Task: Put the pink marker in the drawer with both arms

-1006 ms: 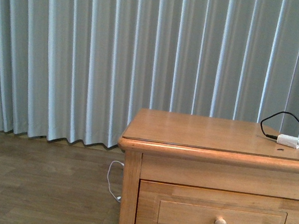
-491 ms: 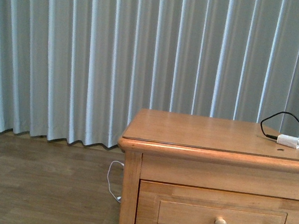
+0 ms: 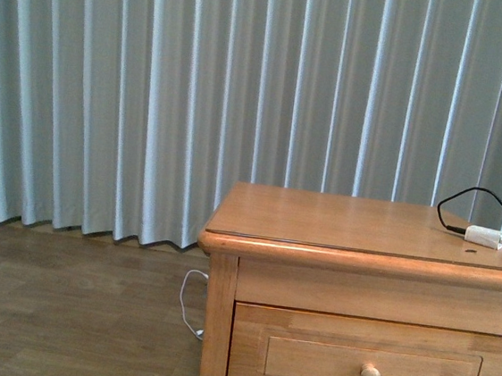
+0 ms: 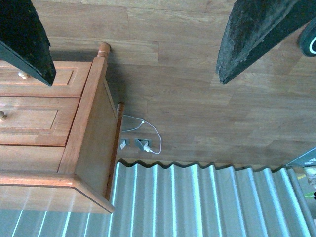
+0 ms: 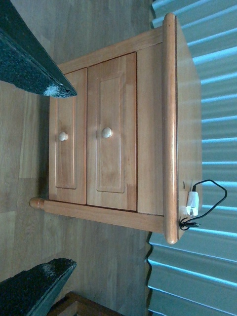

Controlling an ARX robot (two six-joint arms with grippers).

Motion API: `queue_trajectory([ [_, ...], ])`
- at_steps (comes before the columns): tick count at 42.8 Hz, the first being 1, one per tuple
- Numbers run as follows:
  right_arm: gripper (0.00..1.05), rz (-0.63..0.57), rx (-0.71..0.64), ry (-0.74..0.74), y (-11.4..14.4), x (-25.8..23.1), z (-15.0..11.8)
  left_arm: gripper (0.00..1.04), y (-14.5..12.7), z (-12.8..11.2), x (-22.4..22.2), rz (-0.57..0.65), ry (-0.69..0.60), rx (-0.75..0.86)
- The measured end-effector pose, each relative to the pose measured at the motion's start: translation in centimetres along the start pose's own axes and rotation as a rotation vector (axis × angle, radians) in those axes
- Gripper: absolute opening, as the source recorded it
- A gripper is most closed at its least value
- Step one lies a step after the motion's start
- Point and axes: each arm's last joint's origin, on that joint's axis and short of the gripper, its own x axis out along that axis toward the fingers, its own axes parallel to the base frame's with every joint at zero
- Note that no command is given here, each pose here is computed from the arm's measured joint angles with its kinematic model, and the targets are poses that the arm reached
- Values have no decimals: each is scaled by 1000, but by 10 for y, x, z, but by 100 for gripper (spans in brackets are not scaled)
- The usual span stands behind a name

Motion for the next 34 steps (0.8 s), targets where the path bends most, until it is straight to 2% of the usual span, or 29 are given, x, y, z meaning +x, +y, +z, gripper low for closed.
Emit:
queue_trajectory([
  [34,96,0,0,0,0,0,0,98,0,0,0,0,0,0],
])
